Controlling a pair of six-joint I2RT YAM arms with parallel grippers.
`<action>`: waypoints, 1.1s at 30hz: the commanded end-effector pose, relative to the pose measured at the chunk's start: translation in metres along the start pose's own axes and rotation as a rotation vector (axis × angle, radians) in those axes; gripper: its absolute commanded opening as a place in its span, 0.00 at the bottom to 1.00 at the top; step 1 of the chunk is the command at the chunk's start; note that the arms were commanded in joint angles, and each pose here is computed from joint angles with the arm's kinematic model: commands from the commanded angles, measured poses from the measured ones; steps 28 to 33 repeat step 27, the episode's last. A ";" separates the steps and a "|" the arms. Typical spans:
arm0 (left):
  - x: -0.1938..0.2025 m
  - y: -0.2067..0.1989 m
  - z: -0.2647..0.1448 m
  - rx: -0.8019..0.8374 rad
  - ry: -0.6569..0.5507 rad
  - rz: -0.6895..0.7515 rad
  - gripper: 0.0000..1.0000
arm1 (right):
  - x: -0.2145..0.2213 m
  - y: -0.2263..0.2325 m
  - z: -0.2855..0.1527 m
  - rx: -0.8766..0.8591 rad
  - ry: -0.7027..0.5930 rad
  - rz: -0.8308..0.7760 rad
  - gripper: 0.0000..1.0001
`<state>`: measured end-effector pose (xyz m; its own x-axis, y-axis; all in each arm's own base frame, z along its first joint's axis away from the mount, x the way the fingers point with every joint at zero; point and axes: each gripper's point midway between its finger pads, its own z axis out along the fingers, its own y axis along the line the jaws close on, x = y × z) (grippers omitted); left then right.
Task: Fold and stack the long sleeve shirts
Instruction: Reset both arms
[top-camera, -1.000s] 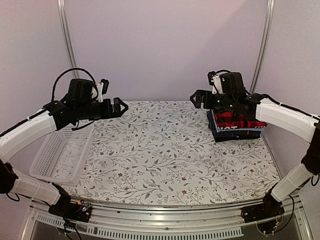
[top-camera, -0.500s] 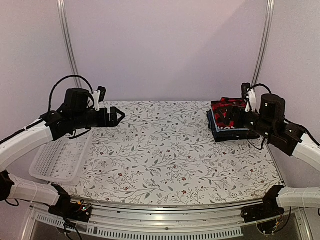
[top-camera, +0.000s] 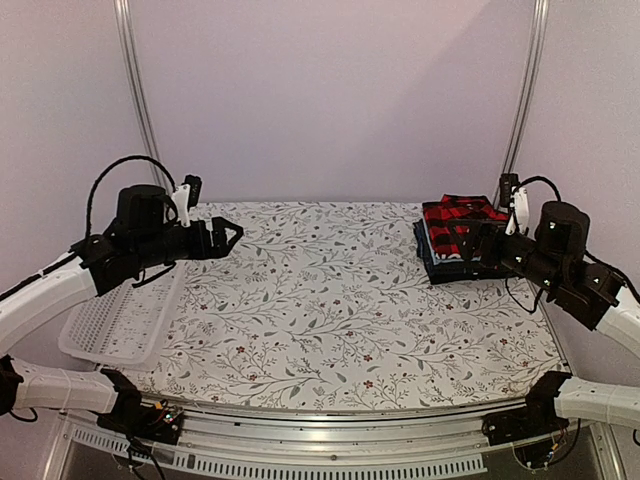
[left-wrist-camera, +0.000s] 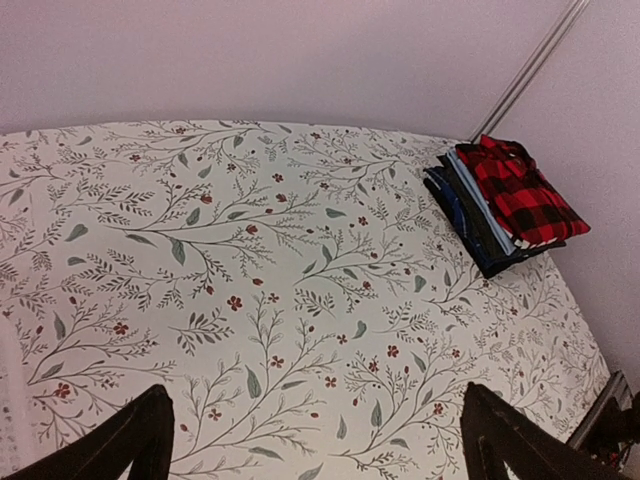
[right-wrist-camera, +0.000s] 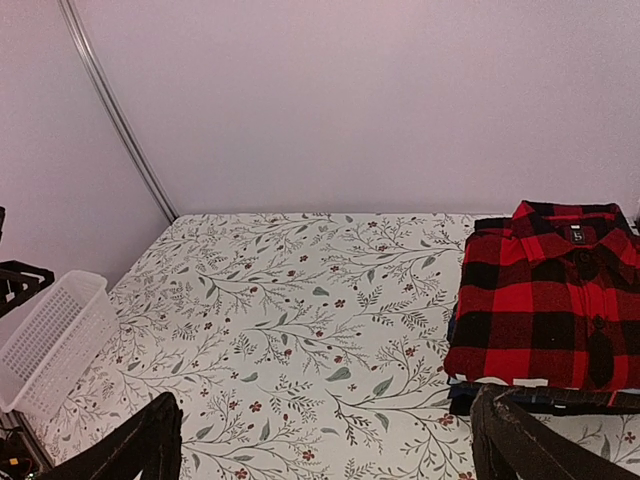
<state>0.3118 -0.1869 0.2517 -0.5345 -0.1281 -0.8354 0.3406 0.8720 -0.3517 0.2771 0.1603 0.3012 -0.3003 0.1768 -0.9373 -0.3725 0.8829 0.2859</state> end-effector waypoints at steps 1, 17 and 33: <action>-0.008 0.002 -0.003 -0.003 -0.037 0.003 1.00 | 0.002 -0.003 0.001 0.017 0.000 -0.022 0.99; -0.010 0.001 -0.006 0.001 -0.046 0.007 1.00 | 0.005 -0.001 0.005 0.009 0.014 -0.033 0.99; -0.011 0.000 -0.005 0.002 -0.048 0.007 1.00 | 0.002 0.000 0.002 0.006 0.007 -0.040 0.99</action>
